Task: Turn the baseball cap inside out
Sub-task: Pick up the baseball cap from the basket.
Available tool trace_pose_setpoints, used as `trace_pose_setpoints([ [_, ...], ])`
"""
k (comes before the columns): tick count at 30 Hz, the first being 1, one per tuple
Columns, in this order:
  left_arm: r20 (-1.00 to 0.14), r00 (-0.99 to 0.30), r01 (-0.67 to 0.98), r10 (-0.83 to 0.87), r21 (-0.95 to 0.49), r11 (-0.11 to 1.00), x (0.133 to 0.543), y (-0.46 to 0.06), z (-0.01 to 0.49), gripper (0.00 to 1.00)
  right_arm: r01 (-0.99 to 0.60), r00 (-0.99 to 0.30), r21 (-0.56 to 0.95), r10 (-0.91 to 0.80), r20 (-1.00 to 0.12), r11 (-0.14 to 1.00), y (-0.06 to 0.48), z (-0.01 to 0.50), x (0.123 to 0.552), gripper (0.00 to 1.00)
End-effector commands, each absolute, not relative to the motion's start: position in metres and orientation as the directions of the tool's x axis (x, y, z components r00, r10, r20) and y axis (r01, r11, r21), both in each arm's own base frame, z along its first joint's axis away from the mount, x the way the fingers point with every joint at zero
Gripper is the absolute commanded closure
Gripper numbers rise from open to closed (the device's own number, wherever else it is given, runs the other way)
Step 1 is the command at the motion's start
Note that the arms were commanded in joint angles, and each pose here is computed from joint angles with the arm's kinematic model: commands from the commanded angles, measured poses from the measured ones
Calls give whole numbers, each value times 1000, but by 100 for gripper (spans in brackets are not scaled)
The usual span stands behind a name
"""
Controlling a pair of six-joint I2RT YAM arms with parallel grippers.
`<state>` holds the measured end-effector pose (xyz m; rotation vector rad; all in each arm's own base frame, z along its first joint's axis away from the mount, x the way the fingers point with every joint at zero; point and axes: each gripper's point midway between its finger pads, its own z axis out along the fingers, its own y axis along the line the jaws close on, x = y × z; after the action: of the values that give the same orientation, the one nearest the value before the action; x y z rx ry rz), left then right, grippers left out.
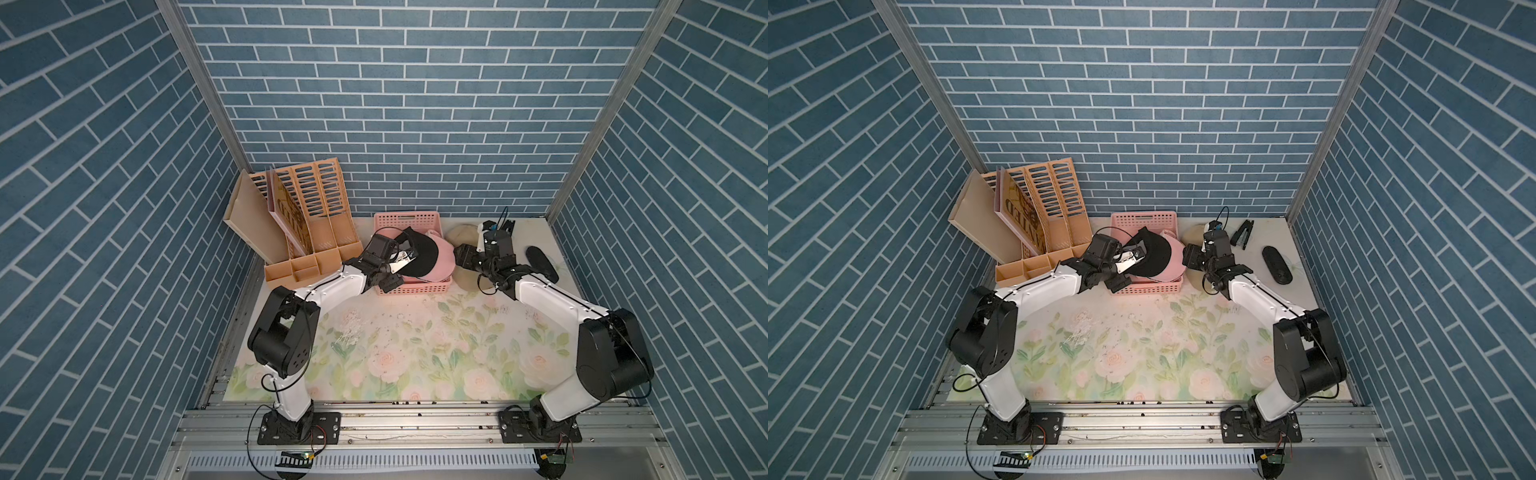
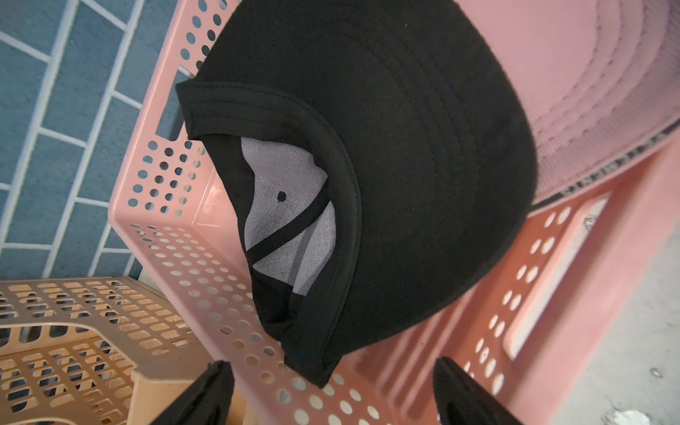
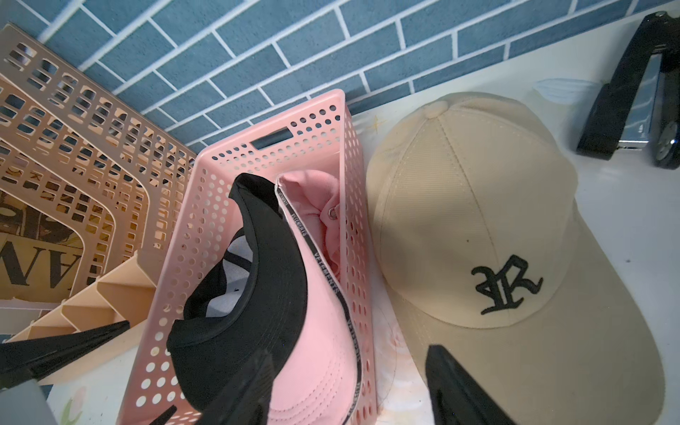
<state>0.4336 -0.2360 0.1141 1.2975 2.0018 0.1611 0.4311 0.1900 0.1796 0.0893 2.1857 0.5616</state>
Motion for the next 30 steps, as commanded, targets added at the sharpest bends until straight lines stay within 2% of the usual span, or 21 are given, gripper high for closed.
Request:
trace_pose_setpoints([
  [1,-501,-223,711,836,503,491,451,-235,107,13,-125,-630,454,283,-723,882,191,180,432,31],
  [6,-524,-208,660,826,548,514,466,-236,106,20,-123,-633,459,287,-719,880,191,177,429,31],
  [8,-563,-182,652,806,544,528,466,-241,114,34,-119,-638,458,286,-715,881,190,174,428,32],
  [10,-605,-161,644,780,534,547,465,-245,123,56,-115,-642,457,285,-712,882,189,170,427,32],
  [12,-626,-145,640,767,532,555,464,-247,130,72,-112,-646,458,285,-708,882,189,168,426,32],
  [14,-634,-136,640,761,530,556,462,-248,137,80,-112,-651,461,286,-703,880,190,166,424,32],
  [18,-655,-123,628,745,531,570,460,-247,158,87,-140,-649,456,267,-713,879,194,169,422,32],
  [22,-708,-79,635,702,507,583,451,-253,195,91,-331,-593,353,98,-799,875,222,194,412,33],
  [27,-759,-22,743,651,423,519,426,-273,245,91,-585,-409,150,-129,-903,797,233,243,379,32],
  [30,-769,-18,817,639,357,453,407,-284,265,91,-676,-264,10,-229,-937,737,231,275,356,32],
])
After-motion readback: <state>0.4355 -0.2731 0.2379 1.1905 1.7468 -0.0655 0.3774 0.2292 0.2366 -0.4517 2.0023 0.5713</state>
